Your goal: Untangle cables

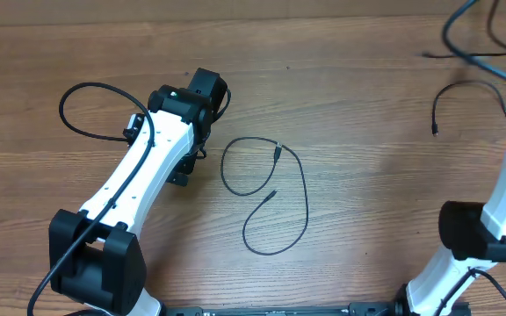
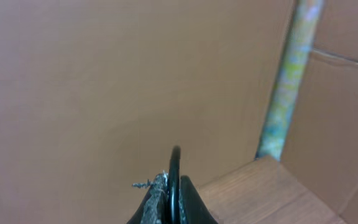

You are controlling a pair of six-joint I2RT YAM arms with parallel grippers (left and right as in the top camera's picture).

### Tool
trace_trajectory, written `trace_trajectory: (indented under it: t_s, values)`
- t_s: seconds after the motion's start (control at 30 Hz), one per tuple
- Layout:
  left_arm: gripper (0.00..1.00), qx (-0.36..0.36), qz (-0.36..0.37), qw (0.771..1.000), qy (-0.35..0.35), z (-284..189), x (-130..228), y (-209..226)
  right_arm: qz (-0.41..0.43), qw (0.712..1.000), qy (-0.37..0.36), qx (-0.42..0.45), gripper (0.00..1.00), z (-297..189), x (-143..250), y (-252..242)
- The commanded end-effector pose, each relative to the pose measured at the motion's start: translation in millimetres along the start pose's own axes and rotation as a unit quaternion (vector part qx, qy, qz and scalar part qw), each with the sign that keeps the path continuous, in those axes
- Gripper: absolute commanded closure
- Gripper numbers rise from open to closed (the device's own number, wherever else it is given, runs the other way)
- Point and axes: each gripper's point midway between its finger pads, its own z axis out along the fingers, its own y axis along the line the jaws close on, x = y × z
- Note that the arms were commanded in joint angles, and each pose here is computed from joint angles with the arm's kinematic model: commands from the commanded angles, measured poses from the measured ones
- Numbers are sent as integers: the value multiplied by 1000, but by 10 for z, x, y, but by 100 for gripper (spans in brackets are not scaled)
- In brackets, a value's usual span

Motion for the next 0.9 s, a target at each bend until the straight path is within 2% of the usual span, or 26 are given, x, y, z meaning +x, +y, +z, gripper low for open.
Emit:
trace_trajectory:
  t_s: [0.0,0.1,0.3,0.43,0.53,0.63,0.87]
  values:
    - [0,4,6,1000,-11,-22,-45,-27,5,999,4,-35,96,260,46,14]
    - [0,5,6,1000,-11,-22,-45,-28,6,996,17,-82,96,471,163,160]
    - [0,4,6,1000,-11,-22,-45,-27,7,988,16,-151,96,569,201,433]
    - [0,4,6,1000,-11,-22,-45,-27,9,986,-2,-165,96,557,112,485]
    - [1,5,6,1000,-11,-22,-45,-28,-27,987,-12,-159,96,590,95,435]
    - [0,4,6,1000,-11,-21,-45,-27,-66,993,-7,-101,96,850,217,148]
    - [0,5,6,1000,-11,-22,-45,-28,-58,997,56,-10,96,1483,774,-689]
